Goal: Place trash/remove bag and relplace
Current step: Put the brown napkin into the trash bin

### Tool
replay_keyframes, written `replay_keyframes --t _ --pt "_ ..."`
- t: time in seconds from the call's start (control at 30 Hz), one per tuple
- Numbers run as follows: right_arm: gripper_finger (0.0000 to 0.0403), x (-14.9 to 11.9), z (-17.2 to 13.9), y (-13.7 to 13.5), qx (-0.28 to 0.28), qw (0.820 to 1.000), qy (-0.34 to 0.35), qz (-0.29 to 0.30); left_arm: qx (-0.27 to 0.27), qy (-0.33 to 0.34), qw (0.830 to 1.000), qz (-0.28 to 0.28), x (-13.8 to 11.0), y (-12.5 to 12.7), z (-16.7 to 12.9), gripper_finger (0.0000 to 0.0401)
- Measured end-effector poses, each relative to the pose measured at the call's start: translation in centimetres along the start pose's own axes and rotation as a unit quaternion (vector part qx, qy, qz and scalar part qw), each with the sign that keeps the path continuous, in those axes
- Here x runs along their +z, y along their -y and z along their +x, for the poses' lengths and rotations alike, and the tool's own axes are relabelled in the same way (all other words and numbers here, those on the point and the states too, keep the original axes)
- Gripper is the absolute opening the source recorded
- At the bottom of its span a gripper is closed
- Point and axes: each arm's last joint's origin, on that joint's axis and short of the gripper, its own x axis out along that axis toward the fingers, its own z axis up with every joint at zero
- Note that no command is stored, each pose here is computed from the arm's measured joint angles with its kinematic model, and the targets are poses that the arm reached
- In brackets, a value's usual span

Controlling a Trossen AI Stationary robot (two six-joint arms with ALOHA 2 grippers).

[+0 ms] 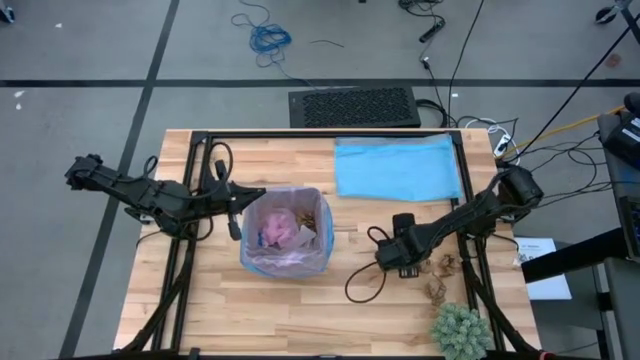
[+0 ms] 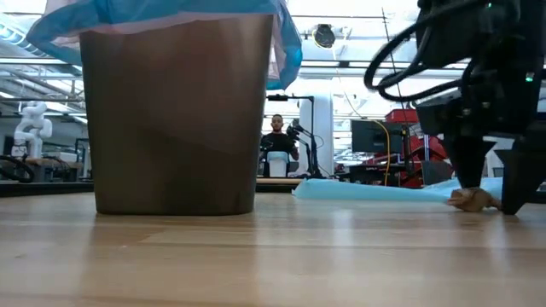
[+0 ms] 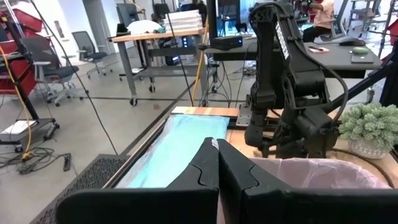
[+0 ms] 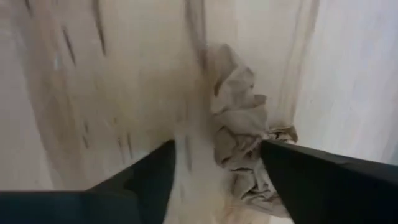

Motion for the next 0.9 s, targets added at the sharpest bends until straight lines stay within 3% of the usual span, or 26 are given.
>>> replay_keyframes --t 0.07,0.17,0.23,0.4,0.6,0.8,0.9 --pt "0.0169 0.2 0.2 -0.2 0.004 1.000 0.000 0.000 0.000 0.000 1.000 0.000 0.0 0.0 0.0 0.0000" --pt "0.0059 0.4 -0.1 -0.3 0.009 1.000 0.011 0.006 0.000 0.000 1.000 0.000 0.0 0.0 0.0 0.0000" --pt "0.0018 1.0 -1.1 -0.1 0.008 0.999 0.039 0.016 0.000 0.000 1.000 0.000 0.0 0.0 0.0 0.0000" --pt "0.0005 3.0 -5.1 0.6 -0.009 0.989 0.137 0.050 0.000 0.001 1.000 0.000 0.0 0.0 0.0 0.0000" --pt "0.0002 4.7 -12.0 2.3 -0.002 0.970 0.232 0.067 0.000 0.002 1.000 -0.002 0.1 0.0 0.0 0.0000" --pt "0.0001 5.7 -20.0 4.1 -0.016 0.931 0.361 0.057 0.000 0.002 1.000 -0.001 0.0 0.0 0.0 0.0000" --pt "0.0001 6.5 -23.5 5.0 -0.009 0.897 0.440 0.045 0.000 0.002 1.000 -0.001 0.0 0.0 0.0 0.0000"
